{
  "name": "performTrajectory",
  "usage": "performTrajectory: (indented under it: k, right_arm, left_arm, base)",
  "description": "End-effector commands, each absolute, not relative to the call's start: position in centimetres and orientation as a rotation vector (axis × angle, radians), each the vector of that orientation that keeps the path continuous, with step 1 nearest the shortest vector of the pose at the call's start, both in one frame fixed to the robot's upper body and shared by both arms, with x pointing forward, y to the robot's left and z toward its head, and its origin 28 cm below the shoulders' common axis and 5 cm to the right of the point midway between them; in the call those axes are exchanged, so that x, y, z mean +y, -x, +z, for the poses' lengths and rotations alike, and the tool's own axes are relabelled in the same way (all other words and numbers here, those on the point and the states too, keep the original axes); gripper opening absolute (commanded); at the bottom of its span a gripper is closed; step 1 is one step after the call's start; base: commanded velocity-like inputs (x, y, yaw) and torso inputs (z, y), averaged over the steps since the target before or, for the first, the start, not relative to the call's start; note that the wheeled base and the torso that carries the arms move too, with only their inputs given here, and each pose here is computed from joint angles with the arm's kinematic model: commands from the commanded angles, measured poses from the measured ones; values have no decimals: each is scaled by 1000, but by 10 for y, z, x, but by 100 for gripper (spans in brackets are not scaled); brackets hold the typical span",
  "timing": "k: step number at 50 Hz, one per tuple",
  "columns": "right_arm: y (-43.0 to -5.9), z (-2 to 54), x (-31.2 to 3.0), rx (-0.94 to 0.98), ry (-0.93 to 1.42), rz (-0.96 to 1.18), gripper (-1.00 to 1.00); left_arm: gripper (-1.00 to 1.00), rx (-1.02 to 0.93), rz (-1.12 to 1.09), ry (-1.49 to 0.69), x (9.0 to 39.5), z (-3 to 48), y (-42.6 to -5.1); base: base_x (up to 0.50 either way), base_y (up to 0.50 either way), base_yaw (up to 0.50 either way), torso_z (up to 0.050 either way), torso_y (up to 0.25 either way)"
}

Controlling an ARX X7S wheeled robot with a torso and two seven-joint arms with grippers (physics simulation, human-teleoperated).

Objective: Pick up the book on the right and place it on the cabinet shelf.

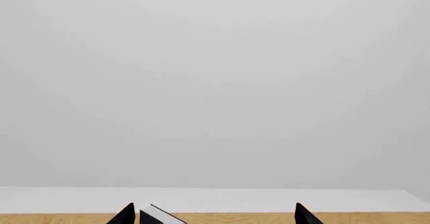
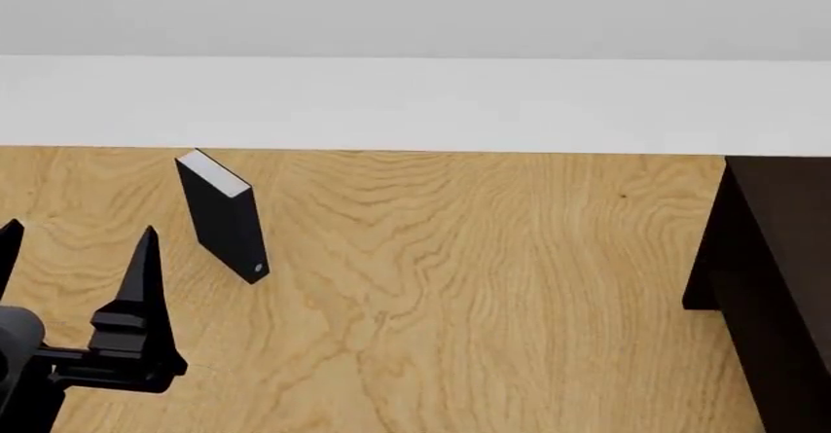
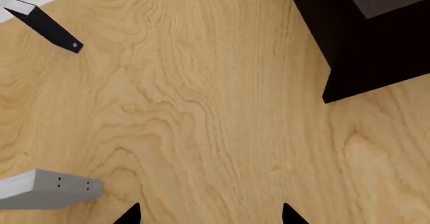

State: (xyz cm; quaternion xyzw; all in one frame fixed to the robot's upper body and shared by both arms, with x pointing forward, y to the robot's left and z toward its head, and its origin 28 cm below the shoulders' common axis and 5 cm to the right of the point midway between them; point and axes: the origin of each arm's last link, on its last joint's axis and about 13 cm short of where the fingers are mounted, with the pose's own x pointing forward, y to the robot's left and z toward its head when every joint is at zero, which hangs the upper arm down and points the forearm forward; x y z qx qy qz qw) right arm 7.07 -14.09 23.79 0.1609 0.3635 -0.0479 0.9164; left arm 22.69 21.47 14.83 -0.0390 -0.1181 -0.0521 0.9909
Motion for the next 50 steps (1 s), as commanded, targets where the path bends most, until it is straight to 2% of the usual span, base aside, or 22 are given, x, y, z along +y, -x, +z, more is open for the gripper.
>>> performTrajectory:
  k: [1,24,50]
  right_arm:
    - [-60,234,-146,856,-302,-133,100]
    - [-34,245,-161,932,-217,-177,100]
    - [-16,219,-154,955,-284,-169,100]
  left_arm:
    - [100,-236,-104,78,215,147,-227]
    - [100,-239,-104,79,215,148,-226]
    - [100,-239,-102,85,216,148,-225]
  base:
    - [0,0,0,0,0]
    - [0,0,0,0,0]
    - [0,0,0,0,0]
